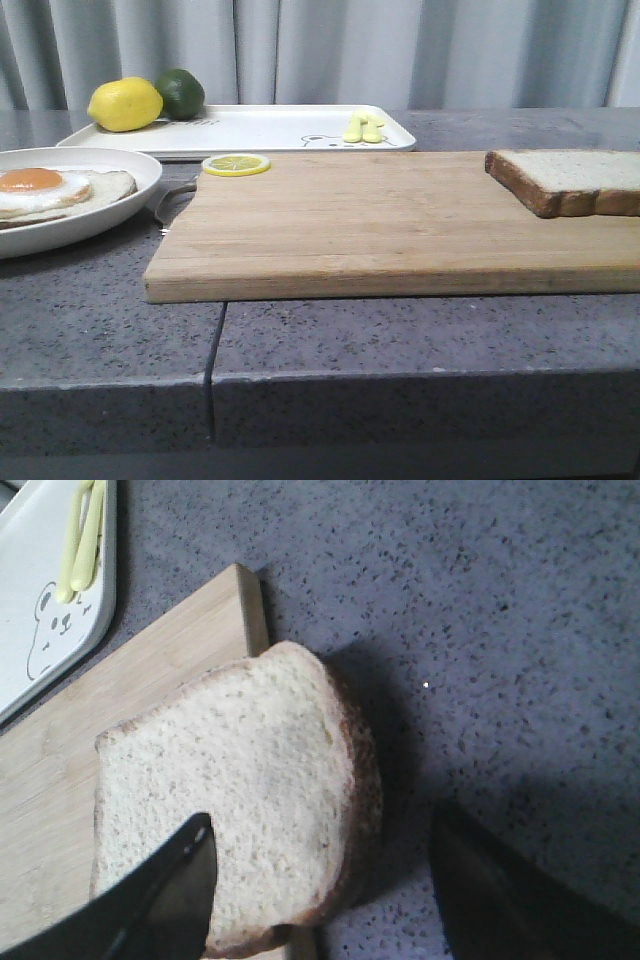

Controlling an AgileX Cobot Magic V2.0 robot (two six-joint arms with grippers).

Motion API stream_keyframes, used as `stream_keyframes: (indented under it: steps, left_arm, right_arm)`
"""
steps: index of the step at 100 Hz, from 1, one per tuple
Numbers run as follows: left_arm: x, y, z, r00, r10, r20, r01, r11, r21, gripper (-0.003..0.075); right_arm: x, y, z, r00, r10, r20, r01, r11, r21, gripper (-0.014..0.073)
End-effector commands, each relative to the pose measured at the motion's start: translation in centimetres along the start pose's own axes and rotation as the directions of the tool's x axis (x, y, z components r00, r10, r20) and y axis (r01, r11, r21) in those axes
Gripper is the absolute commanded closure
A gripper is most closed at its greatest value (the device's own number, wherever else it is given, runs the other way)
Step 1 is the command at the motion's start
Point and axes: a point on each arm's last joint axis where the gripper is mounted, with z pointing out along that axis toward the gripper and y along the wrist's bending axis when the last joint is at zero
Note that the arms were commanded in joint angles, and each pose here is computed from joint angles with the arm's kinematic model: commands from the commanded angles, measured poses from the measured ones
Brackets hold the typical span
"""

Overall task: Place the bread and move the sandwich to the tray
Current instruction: 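Lower the right gripper and close it on the bread slice edge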

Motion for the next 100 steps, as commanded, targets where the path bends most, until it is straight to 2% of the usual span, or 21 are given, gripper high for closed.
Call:
stream_keyframes:
  steps: [1, 50, 73, 100]
  left_arm:
    - [-1.5, -0.3, -0.5, 0.996, -0.022, 0.092, 0.021, 1.000, 0.014, 0.0300]
    - [-1.5, -0.3, -0.5, 0.996, -0.022, 0.092, 0.021, 1.000, 0.014, 0.0300]
    - [-1.5, -0.3, -0.5, 0.996, -0.022, 0.092, 0.021, 1.000, 0.014, 0.0300]
    - [-1.5, -0.3, -0.5, 0.996, -0.022, 0.092, 0.021, 1.000, 0.014, 0.0299]
  right_arm:
    - [-0.9, 0.7, -0.3, 0.999, 0.002, 0.033, 0.000, 0.999, -0.049, 0.0129]
    - [-0.8, 0.2, 0.4, 1.000, 0.004, 0.005, -0.004, 0.999, -0.049, 0.0129]
    - [-1.0, 0.5, 0.6, 0.999, 0.027, 0.020, -0.025, 0.994, -0.107, 0.0129]
    - [-0.8, 0.2, 1.1, 0.999, 0.045, -0.008, -0.045, 0.992, -0.117, 0.0129]
